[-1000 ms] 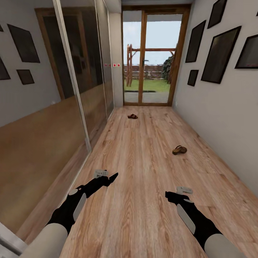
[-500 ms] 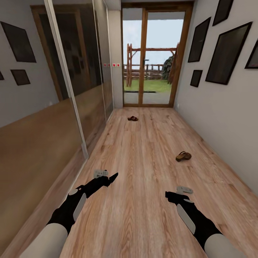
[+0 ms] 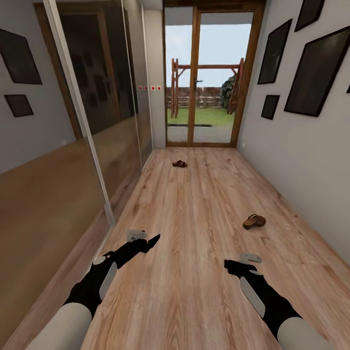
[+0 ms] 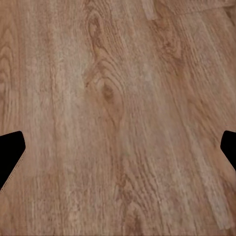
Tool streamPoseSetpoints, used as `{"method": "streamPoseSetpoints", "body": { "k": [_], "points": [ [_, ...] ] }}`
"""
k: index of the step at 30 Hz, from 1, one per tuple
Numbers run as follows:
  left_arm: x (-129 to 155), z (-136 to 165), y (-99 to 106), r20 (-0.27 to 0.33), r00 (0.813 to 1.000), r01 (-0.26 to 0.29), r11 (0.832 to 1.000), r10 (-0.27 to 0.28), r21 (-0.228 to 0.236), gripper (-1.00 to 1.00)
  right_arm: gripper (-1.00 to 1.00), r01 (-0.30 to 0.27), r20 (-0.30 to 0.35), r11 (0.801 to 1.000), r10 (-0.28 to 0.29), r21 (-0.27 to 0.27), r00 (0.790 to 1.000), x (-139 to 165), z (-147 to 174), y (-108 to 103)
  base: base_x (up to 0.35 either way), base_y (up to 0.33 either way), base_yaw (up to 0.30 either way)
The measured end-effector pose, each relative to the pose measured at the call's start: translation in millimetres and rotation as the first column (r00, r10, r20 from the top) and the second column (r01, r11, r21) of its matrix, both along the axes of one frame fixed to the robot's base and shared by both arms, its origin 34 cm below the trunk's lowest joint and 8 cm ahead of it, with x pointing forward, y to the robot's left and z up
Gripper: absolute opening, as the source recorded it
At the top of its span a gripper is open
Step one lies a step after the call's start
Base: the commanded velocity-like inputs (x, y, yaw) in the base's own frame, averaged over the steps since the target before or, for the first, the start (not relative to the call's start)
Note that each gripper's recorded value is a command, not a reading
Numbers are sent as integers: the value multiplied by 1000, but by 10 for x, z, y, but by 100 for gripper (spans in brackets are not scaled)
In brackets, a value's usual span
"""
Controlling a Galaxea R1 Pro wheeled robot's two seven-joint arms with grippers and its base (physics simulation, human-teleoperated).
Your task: Pick up the two gym shoes and the two sandals from the corridor floor and place them onto the hallstand (shoe rack) in the corridor, making sure they are on the rack and not on the floor. Arrange them so the two gym shoes are next to each other and the two sandals are next to each other.
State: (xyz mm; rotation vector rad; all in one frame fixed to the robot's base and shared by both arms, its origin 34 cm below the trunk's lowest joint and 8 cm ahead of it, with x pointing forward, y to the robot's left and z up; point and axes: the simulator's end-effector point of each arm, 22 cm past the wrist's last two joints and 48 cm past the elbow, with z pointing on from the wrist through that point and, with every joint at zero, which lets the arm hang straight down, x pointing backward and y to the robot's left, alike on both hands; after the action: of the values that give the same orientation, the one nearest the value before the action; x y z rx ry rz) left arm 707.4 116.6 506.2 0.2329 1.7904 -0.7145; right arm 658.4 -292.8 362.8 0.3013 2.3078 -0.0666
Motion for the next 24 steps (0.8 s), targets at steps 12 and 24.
{"method": "streamPoseSetpoints", "body": {
  "k": [12, 24],
  "points": [
    [1, 0, -1, 0, 1000, 0, 1000, 0, 0, 100, 100, 0, 0, 1000, 0, 0, 1000, -1, 0, -2, 348, 0, -224],
    [0, 15, -1, 2, 1000, 0, 1000, 0, 0, 100, 100, 0, 2, 1000, 0, 0, 1000, 3, 14, -2, 348, 0, -250]
  ]
}}
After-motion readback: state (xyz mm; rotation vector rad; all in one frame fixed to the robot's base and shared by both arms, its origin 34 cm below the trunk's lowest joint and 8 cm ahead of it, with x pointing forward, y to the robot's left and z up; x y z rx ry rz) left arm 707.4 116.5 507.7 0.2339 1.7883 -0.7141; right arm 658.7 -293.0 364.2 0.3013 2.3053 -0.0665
